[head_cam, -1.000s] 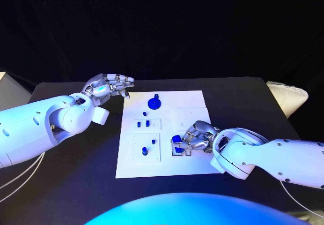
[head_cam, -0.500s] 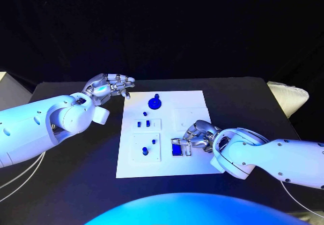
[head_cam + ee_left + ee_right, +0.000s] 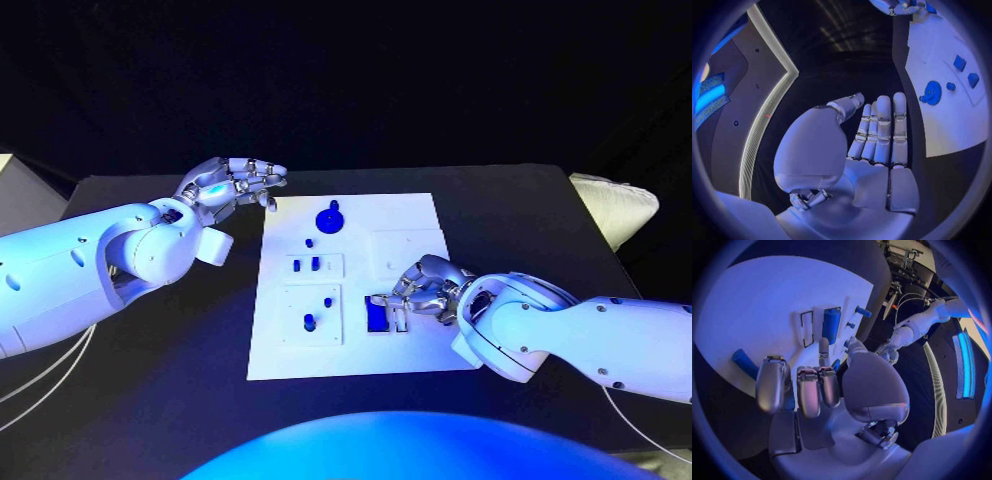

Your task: Assemble the parts on the task board

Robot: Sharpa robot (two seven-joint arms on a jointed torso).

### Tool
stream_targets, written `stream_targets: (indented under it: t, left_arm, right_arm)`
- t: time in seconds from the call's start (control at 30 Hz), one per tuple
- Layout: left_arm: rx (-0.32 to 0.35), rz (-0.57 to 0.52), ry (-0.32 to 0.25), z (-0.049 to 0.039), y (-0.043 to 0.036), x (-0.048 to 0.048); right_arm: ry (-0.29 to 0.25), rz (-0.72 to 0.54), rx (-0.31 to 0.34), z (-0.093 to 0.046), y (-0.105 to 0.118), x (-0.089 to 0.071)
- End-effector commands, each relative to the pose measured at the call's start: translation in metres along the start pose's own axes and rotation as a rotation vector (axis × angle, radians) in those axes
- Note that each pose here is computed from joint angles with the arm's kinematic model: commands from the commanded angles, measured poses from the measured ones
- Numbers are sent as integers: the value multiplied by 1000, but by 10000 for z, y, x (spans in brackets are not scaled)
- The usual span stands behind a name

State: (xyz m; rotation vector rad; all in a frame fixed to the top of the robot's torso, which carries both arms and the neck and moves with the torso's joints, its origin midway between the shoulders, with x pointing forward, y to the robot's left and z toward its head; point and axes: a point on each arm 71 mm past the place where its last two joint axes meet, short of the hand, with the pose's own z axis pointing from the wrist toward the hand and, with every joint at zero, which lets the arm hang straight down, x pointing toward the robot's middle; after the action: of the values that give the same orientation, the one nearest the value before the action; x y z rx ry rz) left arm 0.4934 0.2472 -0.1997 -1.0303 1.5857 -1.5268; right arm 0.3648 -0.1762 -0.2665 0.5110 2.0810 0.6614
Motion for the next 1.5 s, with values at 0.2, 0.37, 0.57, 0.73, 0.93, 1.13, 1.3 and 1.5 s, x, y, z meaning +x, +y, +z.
stream_targets:
  t: [0.2, 0.37, 0.57, 0.73, 0.93, 1.13, 1.3, 1.5]
  left_arm:
    - [11, -4, 9, 2, -9, 14]
    - [18, -3, 7, 6, -12, 17]
    - [29, -4, 8, 11, -16, 25]
    - [32, -4, 7, 6, -13, 24]
    - [31, -7, 8, -2, 5, 26]
    - [28, -8, 9, -9, 18, 25]
    - [25, -8, 8, -14, 23, 19]
    - [23, -9, 9, -18, 25, 16]
  right_arm:
    - [-42, 57, -173, -135, -3, -167]
    - [-91, 63, -172, -217, -137, -410]
    - [-147, -4, -107, -302, -446, -746]
    - [-158, -92, -46, -358, -635, -875]
    - [-139, -187, 21, -381, -749, -855]
    - [-114, -231, 57, -373, -802, -715]
    - [-90, -247, 59, -356, -798, -592]
    - [-74, -263, 56, -328, -788, -504]
